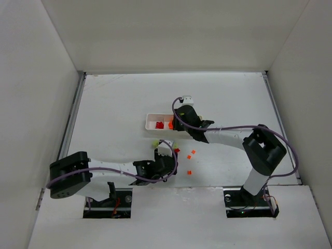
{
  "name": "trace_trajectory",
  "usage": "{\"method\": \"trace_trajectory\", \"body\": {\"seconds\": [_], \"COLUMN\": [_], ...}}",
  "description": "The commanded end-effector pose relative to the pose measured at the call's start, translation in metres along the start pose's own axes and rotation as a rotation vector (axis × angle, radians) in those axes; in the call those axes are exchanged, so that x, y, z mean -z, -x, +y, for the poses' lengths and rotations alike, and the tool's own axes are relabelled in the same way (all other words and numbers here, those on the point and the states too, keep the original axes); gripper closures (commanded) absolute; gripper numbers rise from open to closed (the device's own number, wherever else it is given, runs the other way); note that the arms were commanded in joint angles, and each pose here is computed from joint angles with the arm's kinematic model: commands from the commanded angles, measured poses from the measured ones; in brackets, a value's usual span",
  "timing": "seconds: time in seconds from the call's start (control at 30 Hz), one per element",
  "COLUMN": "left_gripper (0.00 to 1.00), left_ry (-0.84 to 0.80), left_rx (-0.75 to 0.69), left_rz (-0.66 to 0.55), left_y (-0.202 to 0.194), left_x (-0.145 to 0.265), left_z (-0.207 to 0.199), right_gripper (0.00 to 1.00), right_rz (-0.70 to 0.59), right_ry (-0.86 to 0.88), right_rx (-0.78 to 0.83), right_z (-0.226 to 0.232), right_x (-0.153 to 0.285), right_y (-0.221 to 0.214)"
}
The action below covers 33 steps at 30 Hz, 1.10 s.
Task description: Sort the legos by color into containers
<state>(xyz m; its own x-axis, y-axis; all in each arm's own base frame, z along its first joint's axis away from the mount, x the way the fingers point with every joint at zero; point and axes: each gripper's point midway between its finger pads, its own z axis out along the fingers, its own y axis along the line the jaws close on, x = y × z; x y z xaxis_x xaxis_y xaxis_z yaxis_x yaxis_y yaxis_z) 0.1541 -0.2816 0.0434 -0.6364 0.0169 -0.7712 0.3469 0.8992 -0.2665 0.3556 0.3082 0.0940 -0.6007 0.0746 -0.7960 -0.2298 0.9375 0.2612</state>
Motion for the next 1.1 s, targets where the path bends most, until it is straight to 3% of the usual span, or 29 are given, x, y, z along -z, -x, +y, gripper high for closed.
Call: {"method": "trace_trajectory", "body": {"seconds": [0.0,0.07,0.1,0.4,0.6,0.77,1.07], "left_gripper": [0.51,0.5,0.5,0.53,0.82,0.84,0.82], "left_ry": [-0.014,-0.011,-0.012,0.008,0.026,0.002,0.039], "left_rx": [0.049,0.043,0.041,0.016,0.001,0.084,0.2], "left_rz": [-0.029,-0.023,-0.017,0.005,-0.001,-0.085,-0.285], "left_y": [0.006,0.004,0.003,-0.008,-0.005,0.03,0.134], "left_x": [-0.002,-0.004,-0.005,-0.019,-0.023,-0.007,0.014], "left_z": [-0.011,-0.012,-0.012,-0.013,-0.013,-0.004,0.038], "right_gripper": [0.58,0.47,0.46,0.51,0.54,0.59,0.64], "right_rz": [-0.056,-0.073,-0.083,-0.146,-0.183,-0.157,-0.095], "right_ry": [0.032,0.034,0.039,0.068,0.06,0.06,0.119], "right_rx": [-0.022,-0.028,-0.034,-0.081,-0.121,-0.125,-0.085], "right_z": [0.012,0.011,0.011,0.003,-0.015,-0.029,-0.015], "right_x": [-0.003,0.002,0.006,0.044,0.072,0.085,0.092], "right_y": [0.023,0.026,0.03,0.04,0.029,0.006,-0.033]}}
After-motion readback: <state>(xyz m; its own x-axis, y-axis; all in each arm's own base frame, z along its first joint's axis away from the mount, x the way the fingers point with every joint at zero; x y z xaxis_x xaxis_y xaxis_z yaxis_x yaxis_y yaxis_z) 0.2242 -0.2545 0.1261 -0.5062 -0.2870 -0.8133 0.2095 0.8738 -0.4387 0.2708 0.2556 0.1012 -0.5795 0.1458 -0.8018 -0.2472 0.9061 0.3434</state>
